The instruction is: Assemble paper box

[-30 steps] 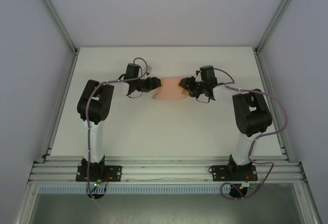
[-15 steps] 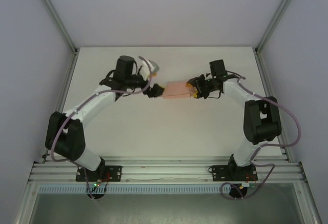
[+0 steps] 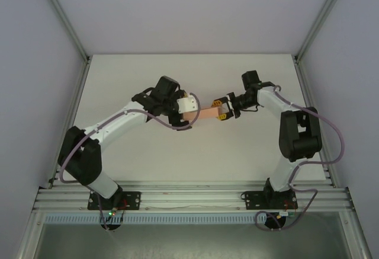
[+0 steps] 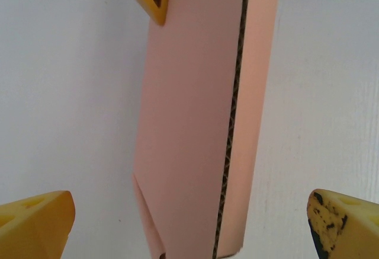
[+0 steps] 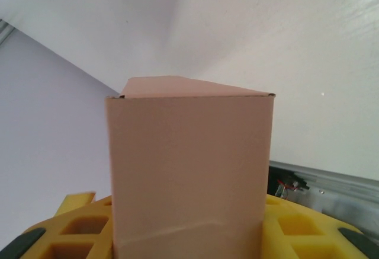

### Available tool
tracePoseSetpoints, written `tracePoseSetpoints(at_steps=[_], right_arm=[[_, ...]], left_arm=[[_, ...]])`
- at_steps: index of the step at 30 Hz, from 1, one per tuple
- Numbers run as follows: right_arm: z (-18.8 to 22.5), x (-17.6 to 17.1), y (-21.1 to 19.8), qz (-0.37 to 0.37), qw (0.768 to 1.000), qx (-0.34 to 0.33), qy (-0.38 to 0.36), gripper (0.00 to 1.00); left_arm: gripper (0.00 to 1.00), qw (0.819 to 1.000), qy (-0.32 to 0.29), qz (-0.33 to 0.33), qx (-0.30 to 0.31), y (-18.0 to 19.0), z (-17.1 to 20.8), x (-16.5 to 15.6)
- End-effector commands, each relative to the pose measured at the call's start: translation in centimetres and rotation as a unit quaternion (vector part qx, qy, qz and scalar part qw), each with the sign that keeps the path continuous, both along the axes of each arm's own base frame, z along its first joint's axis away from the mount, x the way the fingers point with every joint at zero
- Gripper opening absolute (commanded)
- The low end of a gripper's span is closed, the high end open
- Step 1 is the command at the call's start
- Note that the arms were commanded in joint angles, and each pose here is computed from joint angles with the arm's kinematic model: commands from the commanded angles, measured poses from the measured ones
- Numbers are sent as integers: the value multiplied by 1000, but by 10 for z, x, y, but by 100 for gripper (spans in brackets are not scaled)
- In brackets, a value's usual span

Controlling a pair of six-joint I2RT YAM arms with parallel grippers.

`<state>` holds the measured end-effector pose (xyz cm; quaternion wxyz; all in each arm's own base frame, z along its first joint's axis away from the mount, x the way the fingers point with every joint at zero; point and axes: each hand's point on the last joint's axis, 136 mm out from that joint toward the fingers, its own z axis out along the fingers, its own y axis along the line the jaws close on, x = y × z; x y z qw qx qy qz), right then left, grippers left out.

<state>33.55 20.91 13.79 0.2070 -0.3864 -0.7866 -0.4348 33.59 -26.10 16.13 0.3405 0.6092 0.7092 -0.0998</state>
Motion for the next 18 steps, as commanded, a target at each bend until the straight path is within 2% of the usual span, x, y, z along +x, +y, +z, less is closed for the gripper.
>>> tracePoseSetpoints(at_steps=[1, 7, 11, 15, 18], right_arm=[[15, 2, 7, -7, 999, 38, 26, 38], [27, 5, 8, -16, 999, 46, 17, 37], [25, -1, 7, -15, 999, 47, 23, 38], [23, -7, 7, -15, 998, 53, 28, 38], [28, -6, 7, -19, 998, 56, 18, 38]], left_arm=[[100, 999, 2, -24, 33, 4, -6, -6], [98, 999, -6, -25, 45, 4, -11, -1], [85, 999, -7, -7, 42, -3, -7, 12], [77, 999, -16, -3, 44, -6, -10, 17], [62, 998, -20, -5, 52, -7, -13, 17]])
